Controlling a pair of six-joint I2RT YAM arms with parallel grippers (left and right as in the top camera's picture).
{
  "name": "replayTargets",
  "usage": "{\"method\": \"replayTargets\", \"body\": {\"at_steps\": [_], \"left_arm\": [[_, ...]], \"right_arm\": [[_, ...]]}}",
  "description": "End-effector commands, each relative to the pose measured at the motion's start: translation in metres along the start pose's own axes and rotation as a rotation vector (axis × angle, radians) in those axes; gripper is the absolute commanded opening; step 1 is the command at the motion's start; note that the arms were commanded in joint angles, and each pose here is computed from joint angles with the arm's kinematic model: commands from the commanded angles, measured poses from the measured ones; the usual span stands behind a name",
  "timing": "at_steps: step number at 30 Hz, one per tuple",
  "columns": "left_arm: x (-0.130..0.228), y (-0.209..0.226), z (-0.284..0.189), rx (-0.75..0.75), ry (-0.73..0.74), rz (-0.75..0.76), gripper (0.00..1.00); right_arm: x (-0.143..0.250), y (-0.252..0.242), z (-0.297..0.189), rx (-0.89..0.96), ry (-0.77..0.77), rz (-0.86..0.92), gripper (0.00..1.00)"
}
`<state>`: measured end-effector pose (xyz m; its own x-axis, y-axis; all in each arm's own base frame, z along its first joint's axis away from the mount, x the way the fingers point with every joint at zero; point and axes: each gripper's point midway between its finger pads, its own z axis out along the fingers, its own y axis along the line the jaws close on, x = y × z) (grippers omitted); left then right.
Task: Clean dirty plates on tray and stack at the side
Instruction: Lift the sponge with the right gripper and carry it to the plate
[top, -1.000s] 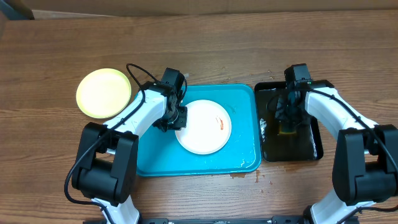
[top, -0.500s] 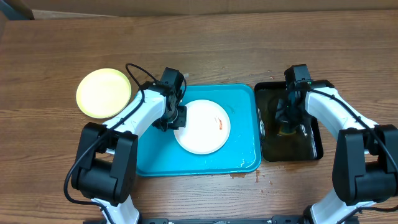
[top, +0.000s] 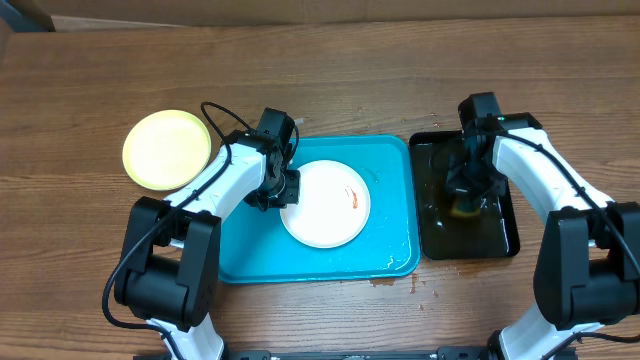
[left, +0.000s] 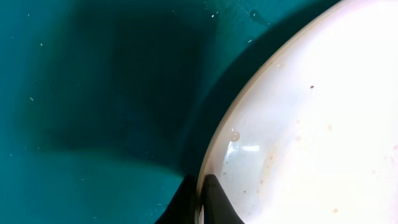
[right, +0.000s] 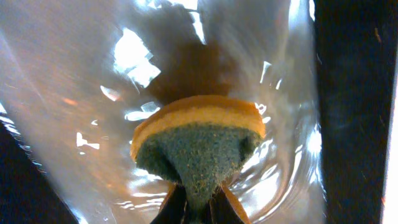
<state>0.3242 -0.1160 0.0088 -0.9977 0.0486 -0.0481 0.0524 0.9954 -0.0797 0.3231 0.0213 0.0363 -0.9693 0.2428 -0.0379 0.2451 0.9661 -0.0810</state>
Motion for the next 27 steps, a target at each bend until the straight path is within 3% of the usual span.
{"method": "replayTargets", "body": {"at_steps": [1, 4, 6, 8, 11, 14, 16, 18, 19, 21, 23, 27], "left_arm": [[-0.001, 0.001, 0.003, 0.005, 0.007, -0.021, 0.04], [-0.001, 0.001, 0.003, 0.006, 0.007, -0.021, 0.04], [-0.001, -0.001, 0.003, 0.016, 0.011, -0.022, 0.04], [0.0, -0.005, 0.002, 0.036, 0.016, -0.022, 0.04], [0.0, -0.006, 0.002, 0.037, 0.015, -0.019, 0.04], [0.0, -0.005, 0.002, 0.036, 0.015, -0.019, 0.04], [0.0, -0.005, 0.002, 0.036, 0.016, -0.019, 0.04], [0.0, -0.005, 0.002, 0.036, 0.016, -0.019, 0.04], [0.0, -0.005, 0.002, 0.036, 0.015, -0.019, 0.04], [0.0, -0.005, 0.002, 0.036, 0.015, -0.019, 0.04], [0.0, -0.005, 0.002, 0.037, 0.014, -0.02, 0.04], [-0.001, -0.006, 0.002, 0.039, 0.008, -0.02, 0.04]], "right_arm": [[-0.005, 0.001, -0.006, 0.016, -0.024, 0.033, 0.04], [-0.005, -0.016, -0.008, 0.109, -0.035, 0.034, 0.04], [-0.002, -0.008, -0.008, 0.056, -0.019, 0.053, 0.04], [0.004, 0.006, -0.008, -0.01, 0.01, -0.084, 0.04], [0.0, 0.003, -0.009, 0.009, -0.011, 0.009, 0.04], [0.001, 0.011, -0.011, -0.038, -0.002, -0.071, 0.04], [-0.003, 0.007, -0.013, -0.016, -0.014, 0.033, 0.04], [-0.001, 0.024, -0.018, -0.112, 0.004, -0.052, 0.04], [-0.001, 0.021, -0.02, -0.088, 0.005, -0.079, 0.04], [-0.005, 0.007, -0.027, -0.013, -0.006, 0.042, 0.04], [-0.007, 0.024, -0.036, -0.101, -0.002, -0.021, 0.04], [-0.018, 0.018, -0.057, -0.053, -0.036, -0.048, 0.04]]}}
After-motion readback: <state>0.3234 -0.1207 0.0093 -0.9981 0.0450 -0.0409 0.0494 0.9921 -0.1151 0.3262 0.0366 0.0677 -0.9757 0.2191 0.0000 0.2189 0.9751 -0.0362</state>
